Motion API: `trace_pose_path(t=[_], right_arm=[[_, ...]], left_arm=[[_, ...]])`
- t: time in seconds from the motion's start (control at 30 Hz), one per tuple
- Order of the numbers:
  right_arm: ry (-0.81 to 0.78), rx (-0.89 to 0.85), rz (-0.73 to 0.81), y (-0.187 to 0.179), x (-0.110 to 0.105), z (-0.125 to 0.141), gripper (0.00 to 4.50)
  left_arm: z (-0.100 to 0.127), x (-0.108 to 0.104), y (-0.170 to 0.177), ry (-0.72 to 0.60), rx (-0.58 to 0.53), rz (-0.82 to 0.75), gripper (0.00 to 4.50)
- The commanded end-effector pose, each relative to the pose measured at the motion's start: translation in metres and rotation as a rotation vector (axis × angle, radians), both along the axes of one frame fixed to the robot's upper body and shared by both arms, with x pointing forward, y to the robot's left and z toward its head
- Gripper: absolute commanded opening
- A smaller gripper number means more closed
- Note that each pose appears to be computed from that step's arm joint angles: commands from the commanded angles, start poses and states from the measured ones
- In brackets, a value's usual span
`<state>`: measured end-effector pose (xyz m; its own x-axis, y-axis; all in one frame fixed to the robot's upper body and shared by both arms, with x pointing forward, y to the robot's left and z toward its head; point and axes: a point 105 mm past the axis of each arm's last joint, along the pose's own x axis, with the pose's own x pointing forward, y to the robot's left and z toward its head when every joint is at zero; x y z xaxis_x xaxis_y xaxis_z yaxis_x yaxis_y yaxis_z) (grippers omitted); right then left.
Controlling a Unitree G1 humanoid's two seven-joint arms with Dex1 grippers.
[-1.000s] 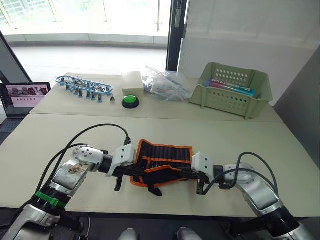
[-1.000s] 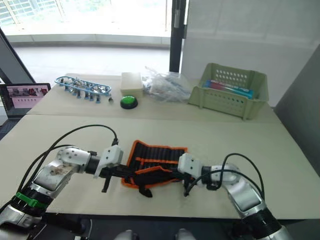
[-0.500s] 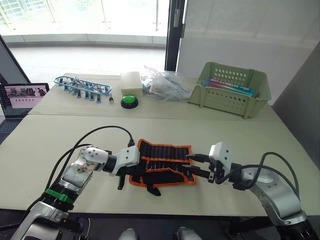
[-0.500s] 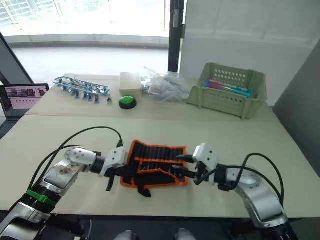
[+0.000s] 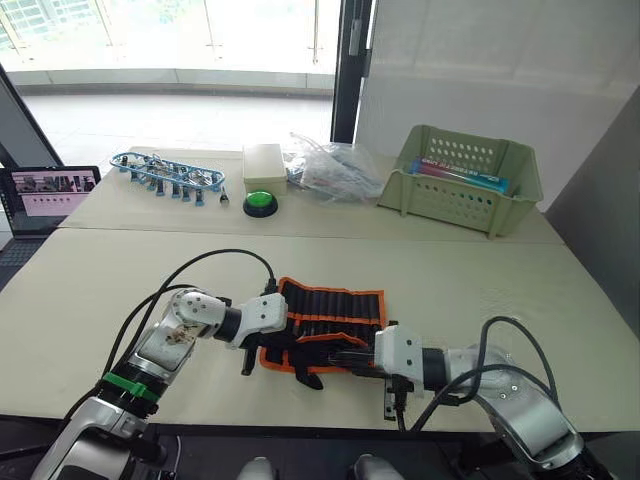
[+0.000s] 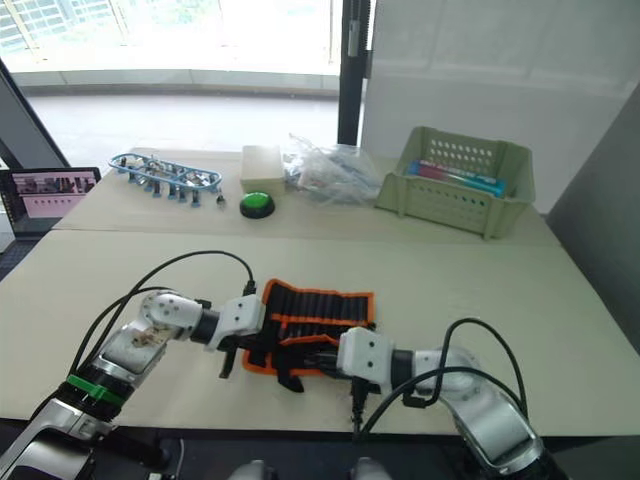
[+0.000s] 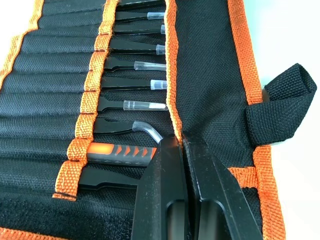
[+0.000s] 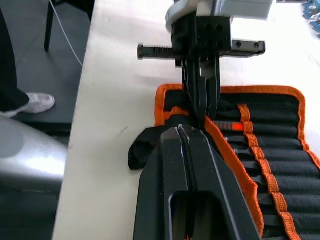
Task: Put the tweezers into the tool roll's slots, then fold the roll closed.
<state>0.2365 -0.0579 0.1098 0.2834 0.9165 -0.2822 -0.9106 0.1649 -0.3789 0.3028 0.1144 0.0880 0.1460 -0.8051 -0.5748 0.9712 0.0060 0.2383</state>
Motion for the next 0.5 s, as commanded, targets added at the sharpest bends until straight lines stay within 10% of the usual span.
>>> trace_pose_path(t=[0.03, 0.23, 0.5], right_arm=[[-0.004, 0.016, -0.105, -0.007, 0.019, -0.007, 0.02], [0.100, 0.131, -0.201, -0.016, 0.031, -0.009, 0.02], [0.174, 0.115, -0.241, -0.016, 0.032, -0.030, 0.00]], left_arm=[[0.007, 0.003, 0.000, -0.042, -0.002, -0.013, 0.00], [0.015, 0.002, 0.001, -0.061, -0.057, -0.012, 0.00], [0.034, 0.002, 0.010, -0.067, -0.163, 0.020, 2.56]])
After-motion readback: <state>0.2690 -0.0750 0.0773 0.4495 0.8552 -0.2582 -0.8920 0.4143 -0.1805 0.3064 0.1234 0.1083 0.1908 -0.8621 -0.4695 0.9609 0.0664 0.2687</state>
